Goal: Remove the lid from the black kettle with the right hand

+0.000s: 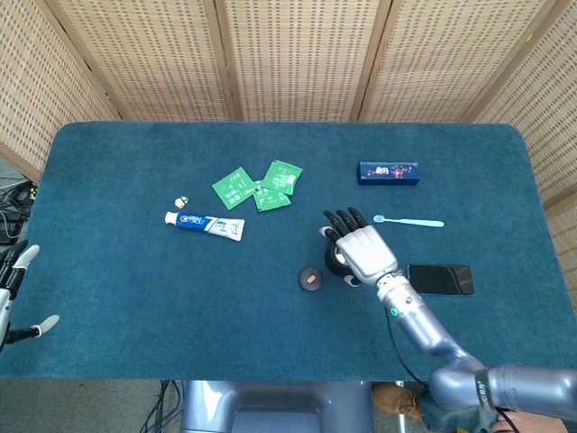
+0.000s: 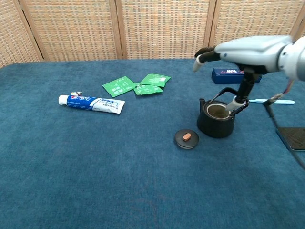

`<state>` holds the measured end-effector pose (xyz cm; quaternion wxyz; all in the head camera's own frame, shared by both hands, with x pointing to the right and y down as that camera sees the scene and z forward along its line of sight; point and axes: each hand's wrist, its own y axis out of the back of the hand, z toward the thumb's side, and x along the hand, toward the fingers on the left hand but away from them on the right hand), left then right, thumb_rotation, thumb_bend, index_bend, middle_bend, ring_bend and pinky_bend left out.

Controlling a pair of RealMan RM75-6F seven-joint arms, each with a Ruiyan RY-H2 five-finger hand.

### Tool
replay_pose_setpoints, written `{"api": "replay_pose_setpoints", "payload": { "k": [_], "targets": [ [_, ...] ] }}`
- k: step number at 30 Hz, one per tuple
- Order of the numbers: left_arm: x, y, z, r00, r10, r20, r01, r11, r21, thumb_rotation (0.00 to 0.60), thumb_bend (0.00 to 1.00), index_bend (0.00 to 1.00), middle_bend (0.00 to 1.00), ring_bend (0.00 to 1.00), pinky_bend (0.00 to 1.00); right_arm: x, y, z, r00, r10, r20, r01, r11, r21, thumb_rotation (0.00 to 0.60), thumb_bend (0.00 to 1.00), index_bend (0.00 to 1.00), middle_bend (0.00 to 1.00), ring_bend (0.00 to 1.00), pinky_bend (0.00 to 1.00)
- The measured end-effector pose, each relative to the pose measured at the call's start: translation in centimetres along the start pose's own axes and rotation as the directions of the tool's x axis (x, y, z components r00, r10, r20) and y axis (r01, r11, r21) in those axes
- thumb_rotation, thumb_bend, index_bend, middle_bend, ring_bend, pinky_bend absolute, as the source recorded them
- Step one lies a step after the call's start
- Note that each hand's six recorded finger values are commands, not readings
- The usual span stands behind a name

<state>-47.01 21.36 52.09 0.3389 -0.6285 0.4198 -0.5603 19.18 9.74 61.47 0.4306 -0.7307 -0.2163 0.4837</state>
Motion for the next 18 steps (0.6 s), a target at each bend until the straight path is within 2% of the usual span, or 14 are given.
{"api": "replay_pose_setpoints", "payload": {
  "k": [2, 8, 13, 18],
  "targets": [
    [-0.2, 0.1, 0.1, 1.0, 0.005, 0.008, -0.005, 1.0, -0.004, 0.6, 0.0, 0.0, 0.0, 0.0, 0.0, 1.3, 0.6, -1.6, 0.999, -0.03, 0.017, 0.03, 1.0, 0.009, 0.6, 0.0, 0.19, 0.0, 0.0, 0.0],
    [-1.1, 0.3, 0.3, 1.0, 0.012, 0.021, -0.012, 1.0, -0.018, 0.6, 0.0, 0.0, 0.0, 0.0, 0.0, 6.9, 0.6, -7.4, 0.987, -0.117, 0.111, 0.121, 0.992, -0.029, 0.6, 0.0, 0.15, 0.0, 0.0, 0.0],
    [-1.6, 0.1, 0.3, 1.0, 0.0, 0.028, 0.001, 1.0, -0.024, 0.6, 0.0, 0.0, 0.0, 0.0, 0.0, 12.6, -0.8, -12.7, 0.962, -0.168, 0.216, 0.179, 0.984, -0.029, 0.6, 0.0, 0.15, 0.0, 0.0, 0.0],
    [-1.9, -0.2, 0.4, 0.999, -0.009, 0.035, 0.009, 1.0, -0.022, 0.6, 0.0, 0.0, 0.0, 0.0, 0.0, 16.9, -1.7, -15.1, 0.938, -0.207, 0.278, 0.224, 0.974, -0.029, 0.6, 0.0, 0.14, 0.0, 0.0, 0.0]
  ]
}}
